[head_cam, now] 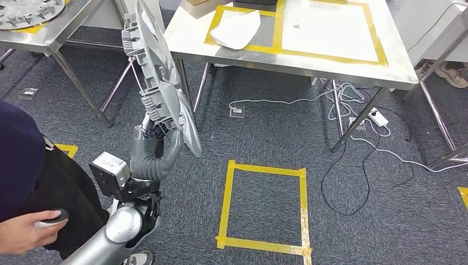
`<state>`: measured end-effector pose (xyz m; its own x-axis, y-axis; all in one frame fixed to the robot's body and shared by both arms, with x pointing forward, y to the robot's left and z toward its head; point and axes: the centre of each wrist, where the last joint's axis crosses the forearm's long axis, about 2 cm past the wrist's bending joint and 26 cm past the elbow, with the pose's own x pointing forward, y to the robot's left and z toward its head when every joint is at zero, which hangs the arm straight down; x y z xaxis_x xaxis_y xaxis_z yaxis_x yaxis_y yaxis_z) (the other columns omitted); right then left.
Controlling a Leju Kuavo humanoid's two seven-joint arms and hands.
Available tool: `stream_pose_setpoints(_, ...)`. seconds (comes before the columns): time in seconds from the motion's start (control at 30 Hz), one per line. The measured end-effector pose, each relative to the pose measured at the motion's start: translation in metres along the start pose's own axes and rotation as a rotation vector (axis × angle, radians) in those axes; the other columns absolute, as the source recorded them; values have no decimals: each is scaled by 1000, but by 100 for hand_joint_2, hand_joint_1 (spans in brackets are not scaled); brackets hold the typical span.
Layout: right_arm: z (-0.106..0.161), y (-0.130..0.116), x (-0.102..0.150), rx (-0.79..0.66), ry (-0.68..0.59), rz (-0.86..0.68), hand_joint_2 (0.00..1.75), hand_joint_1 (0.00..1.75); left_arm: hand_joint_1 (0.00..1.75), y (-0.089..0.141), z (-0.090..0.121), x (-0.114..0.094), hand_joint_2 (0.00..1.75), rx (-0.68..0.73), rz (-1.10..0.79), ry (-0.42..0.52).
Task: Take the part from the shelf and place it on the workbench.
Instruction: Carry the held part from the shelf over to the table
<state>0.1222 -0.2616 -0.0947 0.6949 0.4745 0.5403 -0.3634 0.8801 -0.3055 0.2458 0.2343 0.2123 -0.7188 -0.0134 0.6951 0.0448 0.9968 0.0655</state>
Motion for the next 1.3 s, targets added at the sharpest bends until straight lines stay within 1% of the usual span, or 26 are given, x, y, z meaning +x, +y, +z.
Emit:
stream_pose_setpoints(0.17, 2, 2, -4, 7, 8, -1, 0, 0, 175, 0, -1, 0, 175, -1, 1, 3)
stream_pose_setpoints(0.4, 3, -2, -12, -2, 16, -7, 0, 0, 175, -1, 2, -1, 175, -3, 9, -5)
stream_pose_setpoints(0.57, 9, -2, -26, 0, 18, -31, 0, 0, 175, -11, 2, -2, 175, -19, 1, -28)
stream_pose_setpoints(0.7, 12, -1, -32, 11, 27, -34, 0, 0, 175, -17, 6, -4, 175, -26, 8, -18)
stream_pose_setpoints(0.93, 10, -8, -32, 7, 23, -23, 0, 0, 175, -22, 9, -6, 175, -26, 13, -6)
stream_pose_setpoints(1.2, 8, -9, -29, 19, 27, -8, 0, 0, 175, -24, 8, -6, 175, -25, 12, -12)
stream_pose_setpoints(1.3, 6, -11, -26, 24, 37, 14, 0, 0, 175, -23, 4, -3, 175, -27, -2, -16)
